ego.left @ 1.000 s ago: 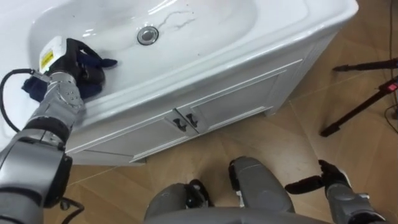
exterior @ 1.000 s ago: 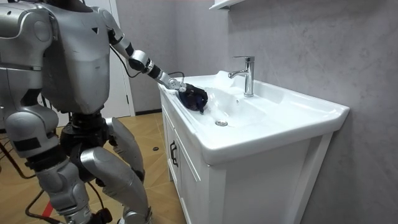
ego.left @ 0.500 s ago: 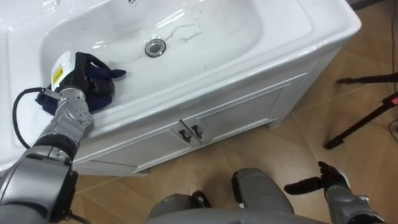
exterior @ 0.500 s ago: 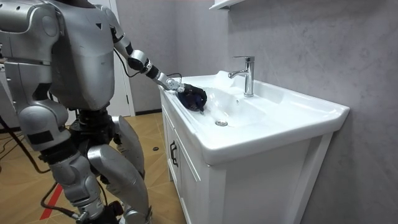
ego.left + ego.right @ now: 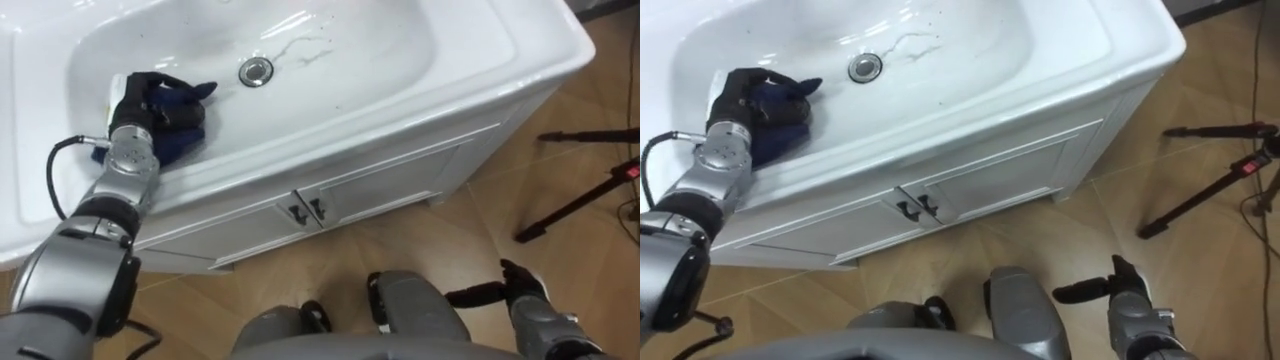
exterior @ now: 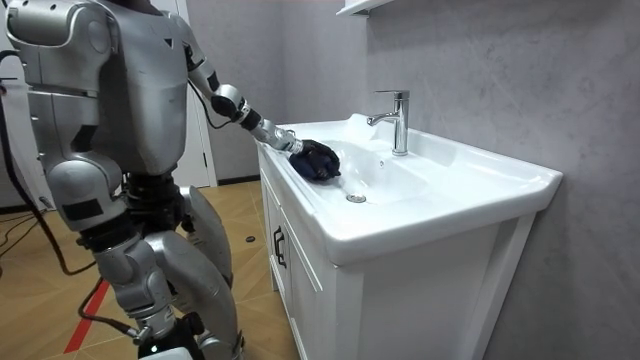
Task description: Wipe basin
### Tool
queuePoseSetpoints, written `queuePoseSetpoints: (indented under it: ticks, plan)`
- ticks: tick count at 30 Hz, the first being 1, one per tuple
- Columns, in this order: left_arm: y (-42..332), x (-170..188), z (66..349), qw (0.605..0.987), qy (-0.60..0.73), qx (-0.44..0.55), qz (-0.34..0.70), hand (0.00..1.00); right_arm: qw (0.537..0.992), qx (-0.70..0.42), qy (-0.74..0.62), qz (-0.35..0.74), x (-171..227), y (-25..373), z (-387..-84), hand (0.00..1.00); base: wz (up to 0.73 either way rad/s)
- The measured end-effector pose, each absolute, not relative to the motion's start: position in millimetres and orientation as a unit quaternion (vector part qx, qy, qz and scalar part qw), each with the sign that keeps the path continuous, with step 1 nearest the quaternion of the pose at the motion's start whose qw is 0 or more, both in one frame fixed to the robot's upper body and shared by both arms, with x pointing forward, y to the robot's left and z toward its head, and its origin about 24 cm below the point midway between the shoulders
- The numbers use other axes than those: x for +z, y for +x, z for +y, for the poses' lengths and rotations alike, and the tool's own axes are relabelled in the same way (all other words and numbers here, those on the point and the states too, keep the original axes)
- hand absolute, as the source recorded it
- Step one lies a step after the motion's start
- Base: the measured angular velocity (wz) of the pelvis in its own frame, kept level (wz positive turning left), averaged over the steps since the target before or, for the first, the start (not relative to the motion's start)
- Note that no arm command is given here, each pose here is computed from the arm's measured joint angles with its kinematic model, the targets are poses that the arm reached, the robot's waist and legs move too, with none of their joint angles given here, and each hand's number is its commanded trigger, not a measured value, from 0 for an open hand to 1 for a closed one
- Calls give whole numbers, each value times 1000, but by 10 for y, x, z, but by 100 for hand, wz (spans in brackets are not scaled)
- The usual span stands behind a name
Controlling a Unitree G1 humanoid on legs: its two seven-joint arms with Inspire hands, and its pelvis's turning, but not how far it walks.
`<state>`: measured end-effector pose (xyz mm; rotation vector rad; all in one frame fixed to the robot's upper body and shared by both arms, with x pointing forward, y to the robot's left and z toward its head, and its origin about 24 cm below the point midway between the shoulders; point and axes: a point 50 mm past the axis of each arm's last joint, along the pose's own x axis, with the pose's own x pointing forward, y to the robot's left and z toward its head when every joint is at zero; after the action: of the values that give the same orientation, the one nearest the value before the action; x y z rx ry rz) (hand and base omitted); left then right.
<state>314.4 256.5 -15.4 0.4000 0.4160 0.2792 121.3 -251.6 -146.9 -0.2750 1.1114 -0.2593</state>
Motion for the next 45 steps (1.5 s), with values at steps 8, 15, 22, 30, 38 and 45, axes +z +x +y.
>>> queuePoseSetpoints:
  ticks: [8, 15, 22, 30, 38, 45]
  plan:
    - [3366, 65, 2517, 956, 160, 143, 198, 100, 838, -123, -111, 520, -1449, 1305, -2494, 0, 0]
    - [3479, 190, 2492, 964, 111, 135, 200, 100, 829, -146, 27, 540, -1517, 1151, -2452, 0, -1]
    - [3519, 253, 2504, 967, 92, 134, 195, 100, 803, -136, 85, 575, -1577, 760, -2575, 0, -3]
    - [3614, 382, 2440, 973, 93, 115, 178, 100, 723, -123, 37, 679, -1557, 37, -2862, 0, -4]
    - [3689, 443, 2307, 976, 99, 84, 174, 100, 719, -78, 32, 690, -1568, 34, -2813, 0, -4]
    - [3771, 543, 2169, 980, 99, 67, 156, 100, 713, -65, 27, 698, -1573, 25, -2798, 0, 1]
